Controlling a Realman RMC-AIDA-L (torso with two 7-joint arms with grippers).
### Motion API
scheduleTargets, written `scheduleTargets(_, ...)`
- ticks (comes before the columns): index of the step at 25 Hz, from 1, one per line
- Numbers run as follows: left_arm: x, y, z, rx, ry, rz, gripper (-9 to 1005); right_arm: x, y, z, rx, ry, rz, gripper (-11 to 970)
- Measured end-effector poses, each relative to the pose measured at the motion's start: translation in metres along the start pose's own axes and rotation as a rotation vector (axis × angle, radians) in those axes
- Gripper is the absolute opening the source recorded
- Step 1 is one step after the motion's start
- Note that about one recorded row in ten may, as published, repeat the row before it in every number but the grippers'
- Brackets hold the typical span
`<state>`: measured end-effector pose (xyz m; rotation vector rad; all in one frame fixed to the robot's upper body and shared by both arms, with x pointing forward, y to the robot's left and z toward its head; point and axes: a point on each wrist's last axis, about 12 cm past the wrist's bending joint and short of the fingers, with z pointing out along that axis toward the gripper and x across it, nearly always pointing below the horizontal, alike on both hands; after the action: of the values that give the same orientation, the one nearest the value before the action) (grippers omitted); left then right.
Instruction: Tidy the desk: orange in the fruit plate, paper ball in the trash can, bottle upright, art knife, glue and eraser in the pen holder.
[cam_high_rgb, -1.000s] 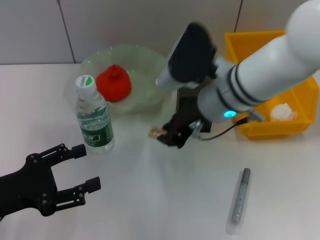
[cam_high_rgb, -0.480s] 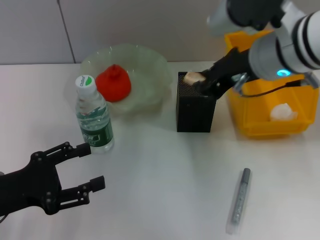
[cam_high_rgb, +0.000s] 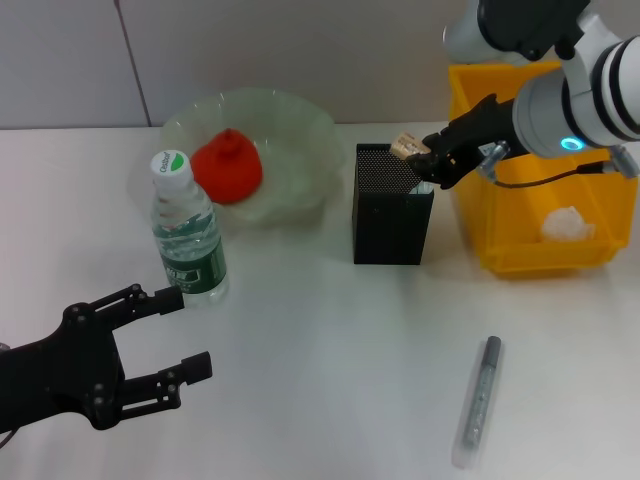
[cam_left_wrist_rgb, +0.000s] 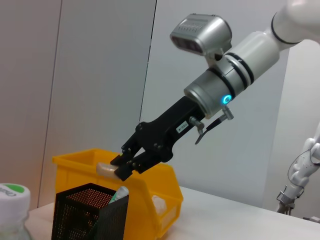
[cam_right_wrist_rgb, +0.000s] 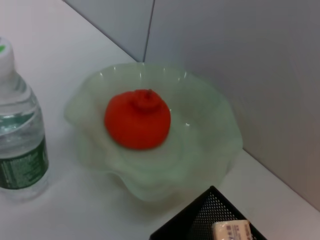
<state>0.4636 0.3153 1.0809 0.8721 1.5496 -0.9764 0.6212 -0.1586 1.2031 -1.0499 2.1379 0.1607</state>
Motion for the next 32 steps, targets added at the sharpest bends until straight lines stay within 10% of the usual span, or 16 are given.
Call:
scheduleTargets(14,0.001,-0.001,-0.001,-0.003,0.001,-0.004,828,-0.007,0.0,-0.011,-0.033,-0.025,-0.013,503)
scheduleTargets(25,0.0,-0.002,-0.006,0.019,0.026,0.016,829,-0.008,0.023,-0.08,-0.07,0.259,0.019,526)
scheduleTargets(32,-0.006,0.0,-0.009,0.05,0.075,0.053,829,0.011,0.027,-0.07,-0.134,0.424,0.141,525)
